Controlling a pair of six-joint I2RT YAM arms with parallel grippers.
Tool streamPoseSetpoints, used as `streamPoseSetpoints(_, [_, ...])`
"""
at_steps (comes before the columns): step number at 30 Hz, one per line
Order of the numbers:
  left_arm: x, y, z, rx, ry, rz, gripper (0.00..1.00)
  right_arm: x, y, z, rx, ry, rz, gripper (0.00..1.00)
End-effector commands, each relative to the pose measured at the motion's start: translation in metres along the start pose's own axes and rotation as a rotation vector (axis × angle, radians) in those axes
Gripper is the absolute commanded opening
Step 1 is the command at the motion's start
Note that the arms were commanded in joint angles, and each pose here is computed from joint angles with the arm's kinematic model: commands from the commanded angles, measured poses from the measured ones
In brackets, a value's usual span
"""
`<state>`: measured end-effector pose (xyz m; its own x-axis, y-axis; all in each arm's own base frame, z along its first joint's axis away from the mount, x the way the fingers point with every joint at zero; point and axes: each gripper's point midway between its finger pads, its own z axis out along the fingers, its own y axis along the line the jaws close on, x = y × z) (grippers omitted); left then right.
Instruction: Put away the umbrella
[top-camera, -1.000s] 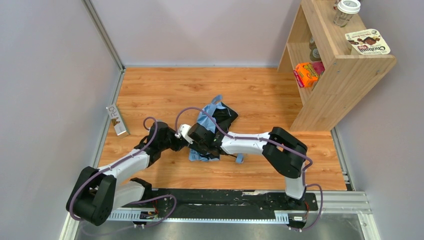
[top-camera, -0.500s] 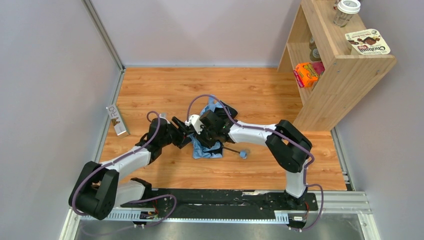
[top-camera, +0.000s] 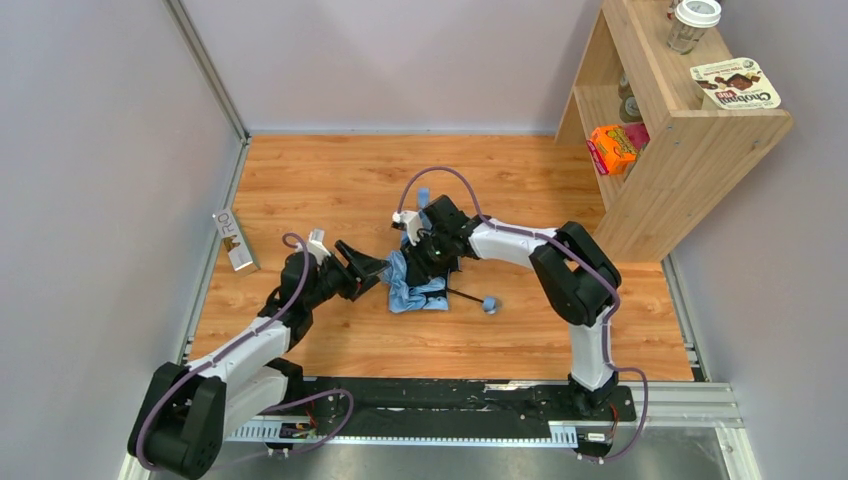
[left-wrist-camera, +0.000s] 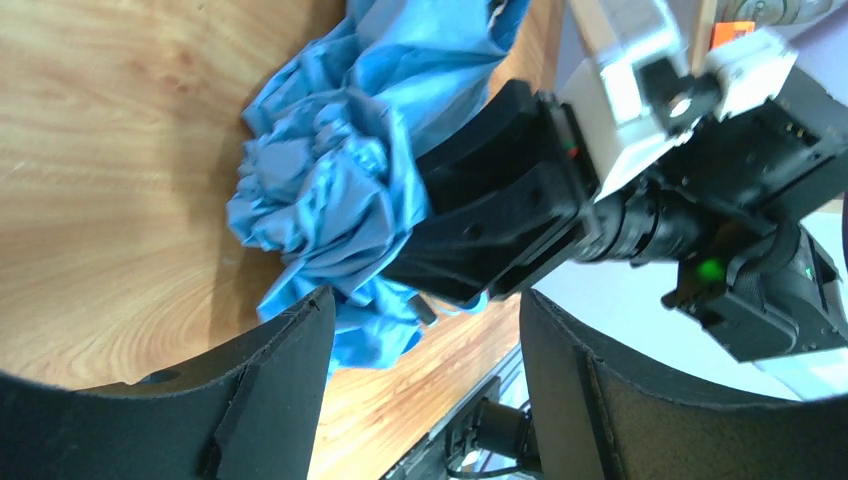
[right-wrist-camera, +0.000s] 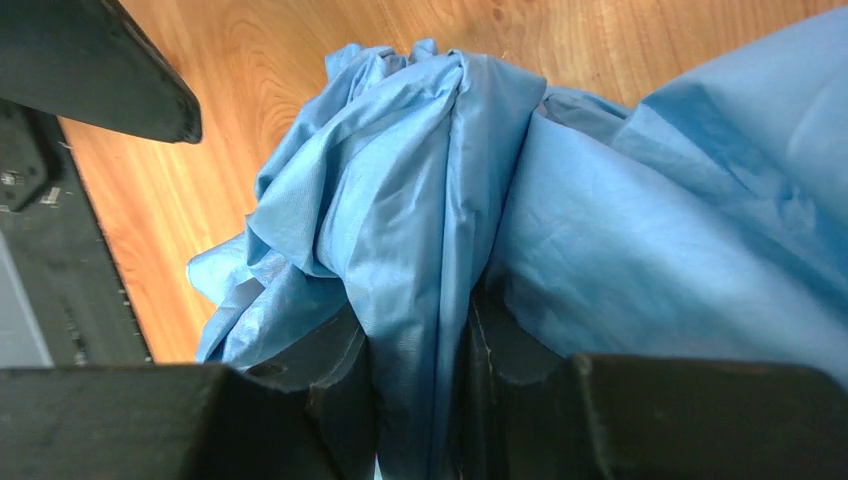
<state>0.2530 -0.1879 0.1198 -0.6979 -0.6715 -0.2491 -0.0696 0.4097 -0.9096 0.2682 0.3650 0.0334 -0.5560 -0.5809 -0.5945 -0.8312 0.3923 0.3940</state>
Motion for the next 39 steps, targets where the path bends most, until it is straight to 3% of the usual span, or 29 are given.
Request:
streamPoseSetpoints(1, [0.0,-0.004,-0.001,0.067,-0.019,-0.036,0.74,0.082,0.002,0.003,-0.09,0.256,0.313,0.0])
streamPoseSetpoints(8, [-0.001,0.012,0.028,0.052,-0.002,-0.171,0.74,0.072,-0.001,0.002,-0.14,0.23,0.358,0.0])
streamPoseSetpoints(11, [-0.006,-0.002,0.036,0.128,-0.028,-0.175,0.75,0.069,-0.003,0.002,-0.14,0.228,0.361,0.0])
streamPoseSetpoints(22, [0.004,0.047,0.068,-0.059,-0.074,-0.169,0.75,0.059,0.013,-0.001,-0.247,0.234,0.351,0.0])
streamPoseSetpoints(29, [-0.01,0.05,0.089,-0.023,-0.128,-0.123,0.76,0.062,0.02,0.0,-0.29,0.259,0.341,0.0])
streamPoseSetpoints(31, [-0.009,0.046,0.092,0.008,-0.124,-0.119,0.69,0.061,0.023,0.001,-0.305,0.263,0.341,0.0])
streamPoseSetpoints(33, [-0.007,0.046,0.091,0.024,-0.125,-0.145,0.53,0.059,0.023,0.001,-0.303,0.257,0.339,0.0])
streamPoseSetpoints(34, [-0.006,0.048,0.09,0.026,-0.126,-0.159,0.33,0.058,0.023,0.0,-0.296,0.256,0.341,0.0])
streamPoseSetpoints(38, [0.0,0.053,0.09,0.024,-0.102,-0.178,0.08,0.049,0.017,-0.004,-0.228,0.24,0.342,0.01])
streamPoseSetpoints(39, [0.005,0.055,0.09,0.018,-0.081,-0.183,0.05,0.047,0.014,-0.005,-0.2,0.235,0.342,0.06])
